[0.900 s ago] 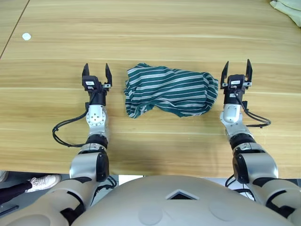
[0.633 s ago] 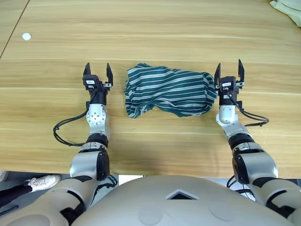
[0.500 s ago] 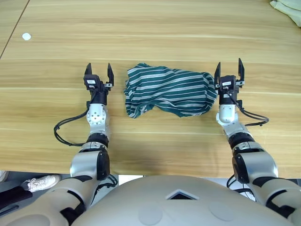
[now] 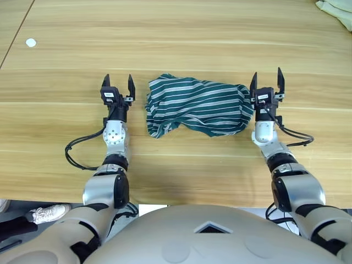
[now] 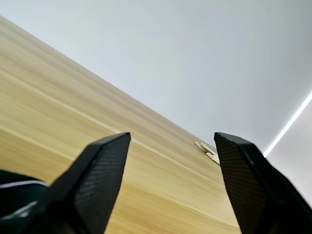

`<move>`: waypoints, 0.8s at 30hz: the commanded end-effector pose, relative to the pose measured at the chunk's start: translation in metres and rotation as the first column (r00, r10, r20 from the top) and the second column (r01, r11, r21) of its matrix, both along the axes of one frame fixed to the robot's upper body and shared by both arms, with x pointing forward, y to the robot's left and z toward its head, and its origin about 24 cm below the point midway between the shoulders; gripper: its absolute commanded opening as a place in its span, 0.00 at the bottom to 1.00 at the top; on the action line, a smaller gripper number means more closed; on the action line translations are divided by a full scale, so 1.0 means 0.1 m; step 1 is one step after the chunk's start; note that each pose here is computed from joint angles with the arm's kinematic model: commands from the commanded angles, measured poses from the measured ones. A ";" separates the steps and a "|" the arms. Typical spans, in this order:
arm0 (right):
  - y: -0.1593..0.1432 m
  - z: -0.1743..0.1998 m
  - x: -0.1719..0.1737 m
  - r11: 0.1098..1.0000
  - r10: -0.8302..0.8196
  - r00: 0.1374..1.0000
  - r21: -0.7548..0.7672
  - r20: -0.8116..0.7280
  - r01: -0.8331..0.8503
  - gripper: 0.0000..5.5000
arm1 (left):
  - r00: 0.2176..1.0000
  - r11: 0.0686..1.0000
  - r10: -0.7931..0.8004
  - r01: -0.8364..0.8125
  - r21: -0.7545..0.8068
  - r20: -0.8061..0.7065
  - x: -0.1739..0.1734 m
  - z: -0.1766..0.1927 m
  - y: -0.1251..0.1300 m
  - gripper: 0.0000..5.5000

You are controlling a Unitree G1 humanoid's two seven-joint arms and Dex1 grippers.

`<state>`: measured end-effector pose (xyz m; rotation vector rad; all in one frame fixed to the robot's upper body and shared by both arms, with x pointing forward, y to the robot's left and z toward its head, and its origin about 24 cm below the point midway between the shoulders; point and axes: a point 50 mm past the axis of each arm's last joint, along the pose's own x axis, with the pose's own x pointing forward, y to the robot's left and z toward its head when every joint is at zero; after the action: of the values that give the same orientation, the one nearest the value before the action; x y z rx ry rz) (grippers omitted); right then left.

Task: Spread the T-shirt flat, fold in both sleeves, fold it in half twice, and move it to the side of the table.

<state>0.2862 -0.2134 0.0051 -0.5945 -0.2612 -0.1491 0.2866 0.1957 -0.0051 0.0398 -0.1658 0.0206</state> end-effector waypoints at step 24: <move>-0.23 0.56 -0.82 0.795 0.438 0.886 -0.395 -0.152 -0.461 0.58 | 0.649 0.660 -0.752 0.736 0.151 0.120 -1.02 0.71 -0.25 0.68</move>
<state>0.2119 -0.2324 0.0451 -0.8807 -0.3903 0.3076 0.2007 0.1737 0.0615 -0.0247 -0.3983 -0.7031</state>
